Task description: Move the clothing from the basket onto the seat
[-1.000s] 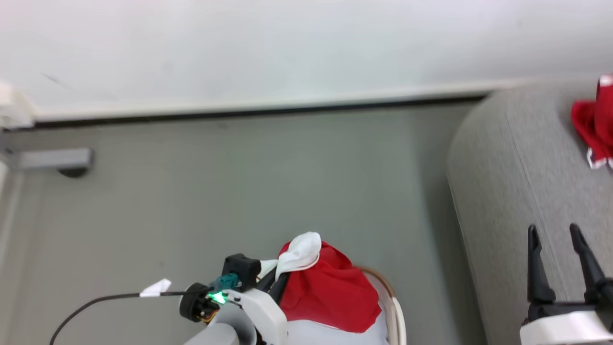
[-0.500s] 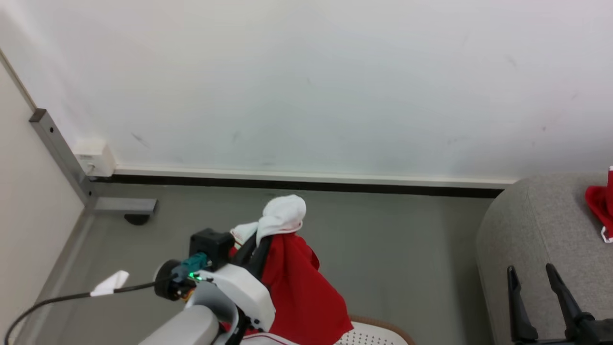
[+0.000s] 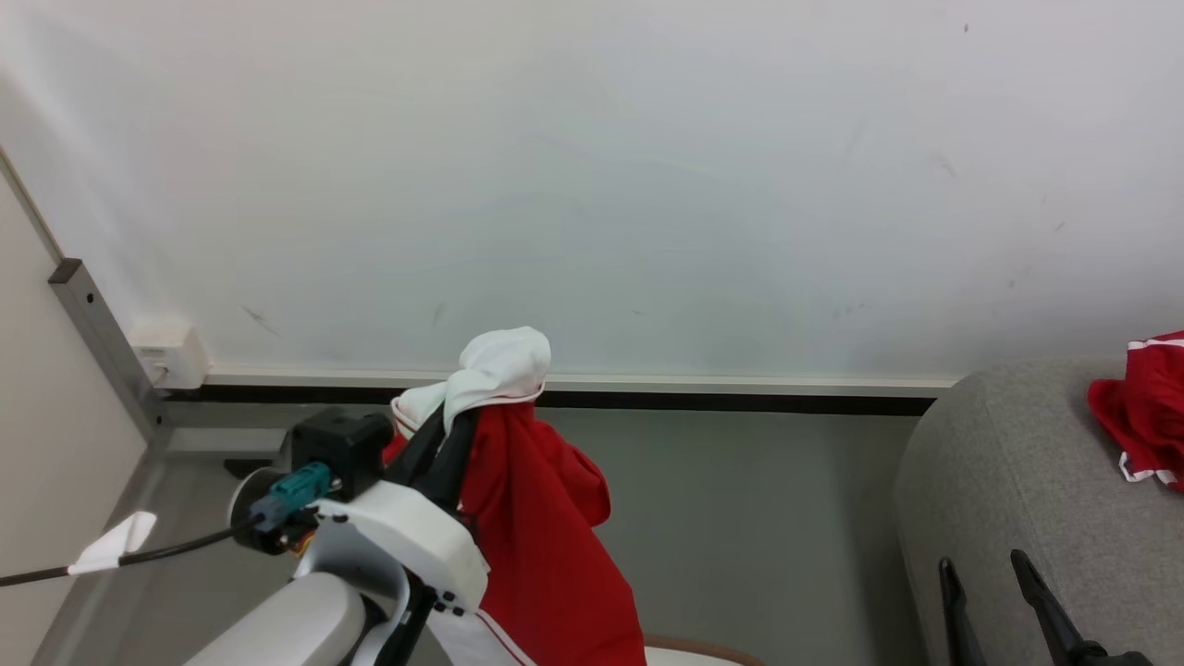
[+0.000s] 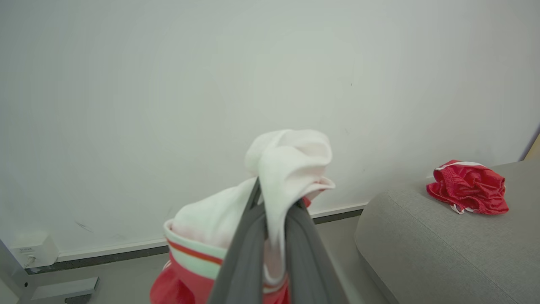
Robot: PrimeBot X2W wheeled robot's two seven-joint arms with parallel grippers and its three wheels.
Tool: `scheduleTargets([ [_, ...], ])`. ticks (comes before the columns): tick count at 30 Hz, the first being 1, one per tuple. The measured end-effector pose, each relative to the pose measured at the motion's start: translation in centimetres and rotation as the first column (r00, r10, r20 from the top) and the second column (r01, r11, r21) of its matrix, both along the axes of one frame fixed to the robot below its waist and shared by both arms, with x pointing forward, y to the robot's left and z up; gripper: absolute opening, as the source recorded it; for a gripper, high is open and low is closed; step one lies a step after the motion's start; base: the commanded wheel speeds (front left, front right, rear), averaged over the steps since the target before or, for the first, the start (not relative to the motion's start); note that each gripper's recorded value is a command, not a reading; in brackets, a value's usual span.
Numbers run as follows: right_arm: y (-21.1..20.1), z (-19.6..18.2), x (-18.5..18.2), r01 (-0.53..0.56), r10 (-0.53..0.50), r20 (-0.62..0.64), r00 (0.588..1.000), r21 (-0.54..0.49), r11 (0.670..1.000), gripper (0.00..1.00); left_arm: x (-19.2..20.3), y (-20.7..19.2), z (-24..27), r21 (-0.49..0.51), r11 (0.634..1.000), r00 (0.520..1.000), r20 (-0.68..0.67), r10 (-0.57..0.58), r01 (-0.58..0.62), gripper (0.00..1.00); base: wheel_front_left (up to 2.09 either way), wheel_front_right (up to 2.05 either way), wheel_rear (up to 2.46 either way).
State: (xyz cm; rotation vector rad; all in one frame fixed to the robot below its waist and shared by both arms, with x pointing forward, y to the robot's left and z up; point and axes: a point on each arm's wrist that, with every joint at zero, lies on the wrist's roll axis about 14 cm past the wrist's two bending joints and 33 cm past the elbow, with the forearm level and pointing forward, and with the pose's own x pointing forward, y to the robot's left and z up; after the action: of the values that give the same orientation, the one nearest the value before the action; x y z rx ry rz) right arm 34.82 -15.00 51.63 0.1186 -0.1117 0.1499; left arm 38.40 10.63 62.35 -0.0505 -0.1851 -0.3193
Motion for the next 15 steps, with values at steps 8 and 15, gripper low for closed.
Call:
scheduleTargets([
  [8,3.2,2.4,-0.4,-0.094,0.098,0.080,0.992,-0.054,0.994,1.00,-0.4,-0.8,0.7,0.002,1.000,1.000,0.008,-0.028,0.028,0.00,0.00,0.00,0.00],
  [15,11.3,3.2,-1.7,-0.353,0.370,0.076,0.926,-0.175,0.919,1.00,-0.6,-2.0,0.8,0.004,0.998,0.998,0.003,-0.061,0.061,0.00,0.00,0.00,0.00],
])
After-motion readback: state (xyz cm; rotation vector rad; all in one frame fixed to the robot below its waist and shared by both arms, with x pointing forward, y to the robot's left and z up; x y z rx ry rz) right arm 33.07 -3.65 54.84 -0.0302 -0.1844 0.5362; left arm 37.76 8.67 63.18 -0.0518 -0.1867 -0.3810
